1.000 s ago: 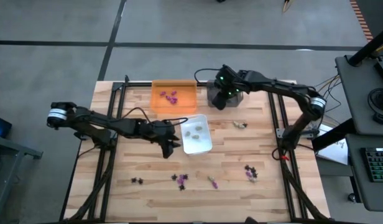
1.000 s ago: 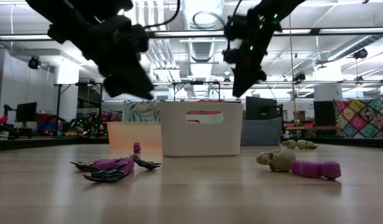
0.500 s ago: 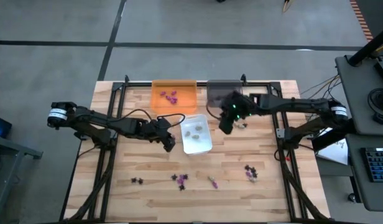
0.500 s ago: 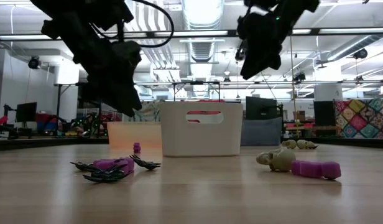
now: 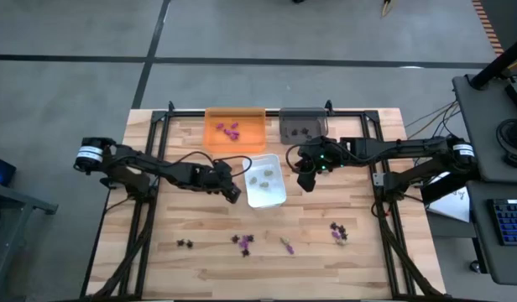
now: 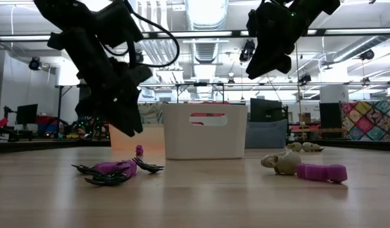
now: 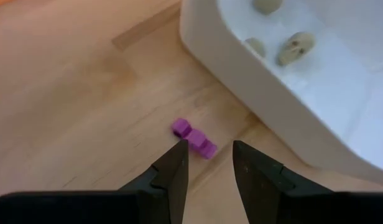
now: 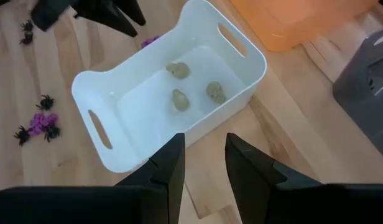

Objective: Sort Halloween decoration
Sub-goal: Put the purple skeleton toy into the orange bin

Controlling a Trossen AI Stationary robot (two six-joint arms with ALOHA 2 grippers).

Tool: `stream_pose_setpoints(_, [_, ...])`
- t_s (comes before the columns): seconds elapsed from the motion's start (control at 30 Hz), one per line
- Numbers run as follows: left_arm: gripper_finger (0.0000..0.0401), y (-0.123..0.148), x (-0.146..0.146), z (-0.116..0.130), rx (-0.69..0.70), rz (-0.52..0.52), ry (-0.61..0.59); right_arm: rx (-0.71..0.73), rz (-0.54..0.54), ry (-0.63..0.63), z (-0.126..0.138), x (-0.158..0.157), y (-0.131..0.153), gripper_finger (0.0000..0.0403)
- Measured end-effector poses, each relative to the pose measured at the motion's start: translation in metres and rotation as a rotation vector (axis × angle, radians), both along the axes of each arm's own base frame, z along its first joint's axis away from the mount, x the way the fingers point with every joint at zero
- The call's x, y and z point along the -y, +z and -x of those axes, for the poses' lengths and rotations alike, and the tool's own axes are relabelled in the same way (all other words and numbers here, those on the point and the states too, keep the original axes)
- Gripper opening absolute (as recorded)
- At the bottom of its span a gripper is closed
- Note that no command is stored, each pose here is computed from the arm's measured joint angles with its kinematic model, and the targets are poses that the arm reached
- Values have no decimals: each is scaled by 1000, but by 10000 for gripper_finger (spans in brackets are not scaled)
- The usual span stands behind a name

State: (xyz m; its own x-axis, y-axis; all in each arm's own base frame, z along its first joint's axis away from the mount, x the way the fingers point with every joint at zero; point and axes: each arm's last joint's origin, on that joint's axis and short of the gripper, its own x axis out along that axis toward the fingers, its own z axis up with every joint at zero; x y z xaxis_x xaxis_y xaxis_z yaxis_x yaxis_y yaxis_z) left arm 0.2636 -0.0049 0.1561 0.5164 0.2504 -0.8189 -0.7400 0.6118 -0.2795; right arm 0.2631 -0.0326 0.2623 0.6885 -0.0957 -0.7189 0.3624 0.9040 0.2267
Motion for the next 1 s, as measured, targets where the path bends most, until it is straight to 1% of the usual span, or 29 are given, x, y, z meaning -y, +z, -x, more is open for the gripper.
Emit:
stream_pose_setpoints(0.3, [107, -18, 0, -6, -43, -7, 20, 29, 4, 1, -3, 0, 8, 105])
stream_pose_setpoints(0.4, [107, -20, -1, -9, -24, -36, 37, 29, 5, 1, -3, 0, 9, 105])
stream_pose_setpoints(0.5, [107, -23, -1, -12, -12, -39, 40, 29, 5, 1, -3, 0, 9, 105])
stream_pose_setpoints(0.77, [107, -30, -2, -14, -38, -56, 53, 28, 6, 1, -3, 0, 8, 105])
stream_pose_setpoints(0.87, [98, -31, -2, -13, -42, -60, 57, 27, 14, -7, -3, 1, 8, 105])
stream_pose_setpoints(1.0, [70, -32, -3, -12, -62, -62, 59, 27, 17, -10, -3, 1, 8, 105])
